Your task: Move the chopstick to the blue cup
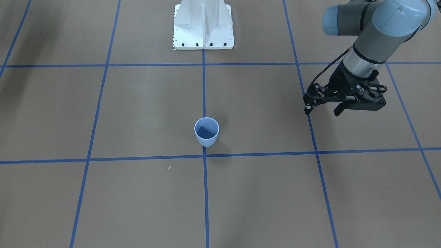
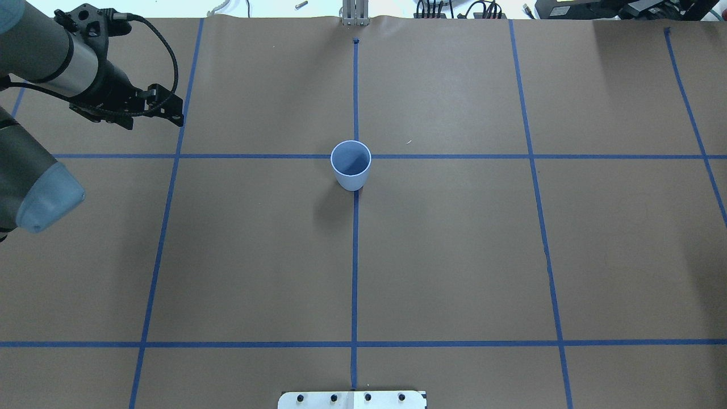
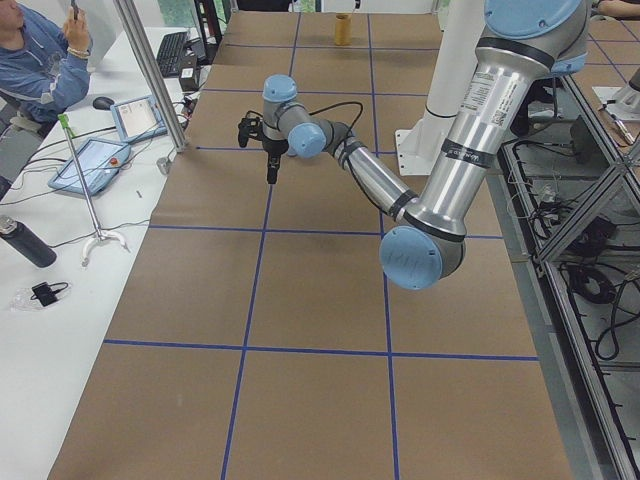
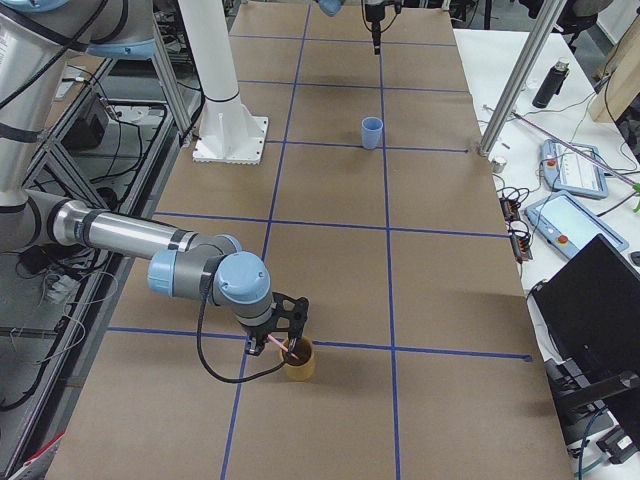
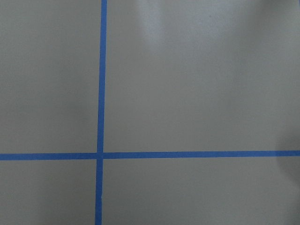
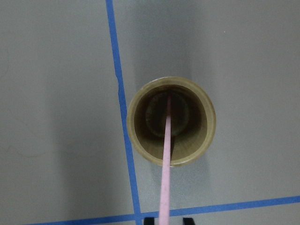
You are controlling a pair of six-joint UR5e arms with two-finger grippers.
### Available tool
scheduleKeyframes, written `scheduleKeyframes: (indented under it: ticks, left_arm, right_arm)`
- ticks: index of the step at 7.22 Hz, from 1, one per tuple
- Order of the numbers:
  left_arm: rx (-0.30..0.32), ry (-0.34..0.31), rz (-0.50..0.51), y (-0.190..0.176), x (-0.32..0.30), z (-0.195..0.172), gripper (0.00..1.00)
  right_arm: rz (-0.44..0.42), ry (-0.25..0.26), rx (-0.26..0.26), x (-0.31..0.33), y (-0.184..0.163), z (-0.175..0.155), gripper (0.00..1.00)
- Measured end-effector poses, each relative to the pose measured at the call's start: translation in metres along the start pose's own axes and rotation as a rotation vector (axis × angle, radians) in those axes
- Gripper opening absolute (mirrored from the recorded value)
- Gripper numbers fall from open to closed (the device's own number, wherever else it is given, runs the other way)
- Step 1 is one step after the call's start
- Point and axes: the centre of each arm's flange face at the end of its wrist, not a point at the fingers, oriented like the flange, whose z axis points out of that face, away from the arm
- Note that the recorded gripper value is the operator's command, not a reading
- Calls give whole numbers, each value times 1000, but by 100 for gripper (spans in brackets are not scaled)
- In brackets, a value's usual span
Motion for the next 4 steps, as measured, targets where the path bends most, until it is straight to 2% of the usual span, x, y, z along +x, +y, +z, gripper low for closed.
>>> scheduleKeyframes:
  ticks: [1, 2, 4]
  left_arm:
    - [-1, -2, -1, 0, -1, 1, 98]
    - [-1, -4, -1, -1, -2, 2, 98]
    - [-2, -7, -3, -1, -3, 4, 98]
  right_arm:
    - [-3, 0, 3, -1, -2, -1, 27]
    - [-5, 0, 5, -2, -3, -2, 22]
    - [-7, 0, 14, -3, -4, -5, 0]
